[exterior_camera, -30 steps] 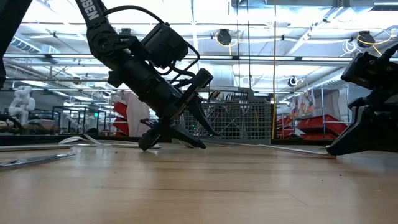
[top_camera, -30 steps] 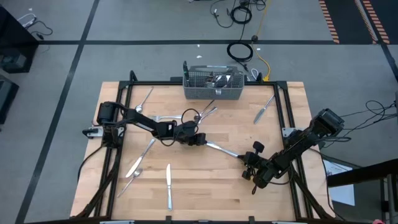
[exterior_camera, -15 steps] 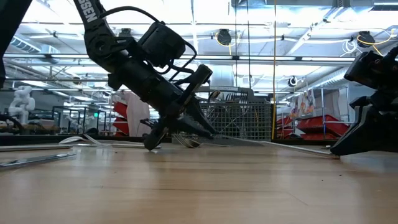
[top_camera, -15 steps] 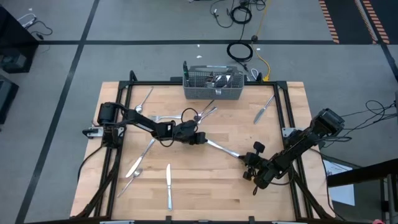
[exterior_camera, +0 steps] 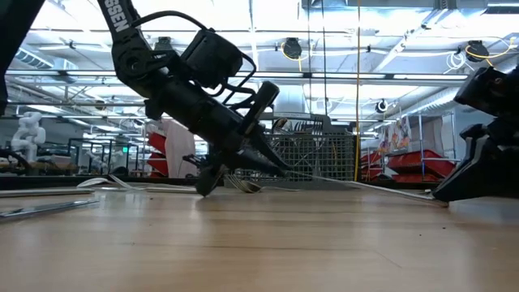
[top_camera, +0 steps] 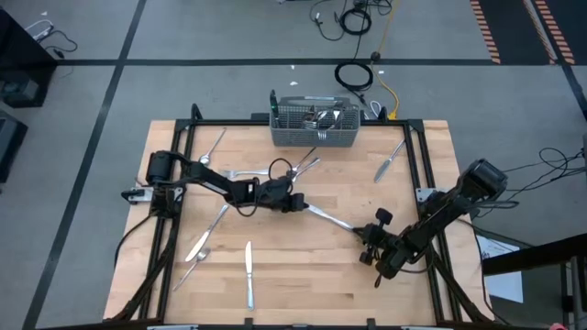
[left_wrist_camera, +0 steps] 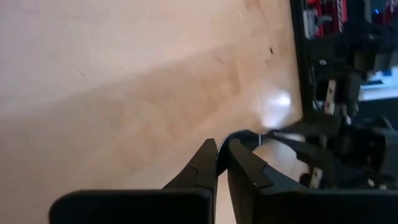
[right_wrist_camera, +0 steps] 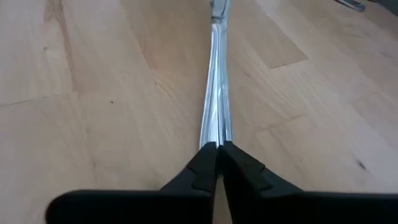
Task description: Sort silverware
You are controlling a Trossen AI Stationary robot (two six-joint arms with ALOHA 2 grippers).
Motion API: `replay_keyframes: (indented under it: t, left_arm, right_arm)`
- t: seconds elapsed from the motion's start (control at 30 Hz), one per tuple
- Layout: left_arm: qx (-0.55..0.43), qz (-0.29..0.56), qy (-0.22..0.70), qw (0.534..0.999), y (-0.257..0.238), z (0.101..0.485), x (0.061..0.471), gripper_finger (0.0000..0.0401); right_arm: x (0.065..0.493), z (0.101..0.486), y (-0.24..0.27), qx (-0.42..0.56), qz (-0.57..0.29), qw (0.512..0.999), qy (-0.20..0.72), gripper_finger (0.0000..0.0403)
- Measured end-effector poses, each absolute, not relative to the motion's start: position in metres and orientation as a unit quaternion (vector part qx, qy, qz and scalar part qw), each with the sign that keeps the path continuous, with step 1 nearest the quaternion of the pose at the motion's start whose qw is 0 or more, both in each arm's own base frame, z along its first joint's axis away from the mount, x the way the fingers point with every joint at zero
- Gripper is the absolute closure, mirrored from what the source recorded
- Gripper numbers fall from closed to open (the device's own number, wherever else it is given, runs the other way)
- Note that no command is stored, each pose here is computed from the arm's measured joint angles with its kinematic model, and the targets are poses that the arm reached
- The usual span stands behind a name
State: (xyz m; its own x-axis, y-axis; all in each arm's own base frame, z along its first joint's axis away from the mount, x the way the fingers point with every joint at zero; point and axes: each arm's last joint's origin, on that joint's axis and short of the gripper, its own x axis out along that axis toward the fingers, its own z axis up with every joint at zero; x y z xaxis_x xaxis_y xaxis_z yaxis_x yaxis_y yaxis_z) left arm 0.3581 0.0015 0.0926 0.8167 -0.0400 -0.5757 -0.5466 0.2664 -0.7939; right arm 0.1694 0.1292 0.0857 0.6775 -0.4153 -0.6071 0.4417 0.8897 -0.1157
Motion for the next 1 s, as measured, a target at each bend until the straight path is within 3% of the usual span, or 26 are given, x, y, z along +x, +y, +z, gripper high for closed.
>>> replay_keyframes:
  t: [0.43, 0.6, 0.8, 1.0]
  left_arm:
    - [-0.592, 0.134, 0.243, 0.757, -0.001, 0.097, 0.362, 0.0389]
    - [-0.605, 0.119, 0.213, 0.758, 0.000, 0.102, 0.364, 0.0391]
    - [-0.595, 0.117, 0.197, 0.770, 0.004, 0.119, 0.362, 0.0394]
    - [-0.571, 0.131, 0.188, 0.788, 0.006, 0.135, 0.358, 0.0395]
  right_arm:
    - [0.180, 0.131, 0.116, 0.018, -0.223, 0.938, 0.265, 0.0284]
    - [0.200, 0.155, 0.109, 0.007, -0.169, 0.953, 0.251, 0.0269]
    - [0.225, 0.185, 0.100, -0.034, -0.168, 0.958, 0.231, 0.0264]
    - [0.235, 0.188, 0.085, -0.013, -0.154, 0.955, 0.254, 0.0264]
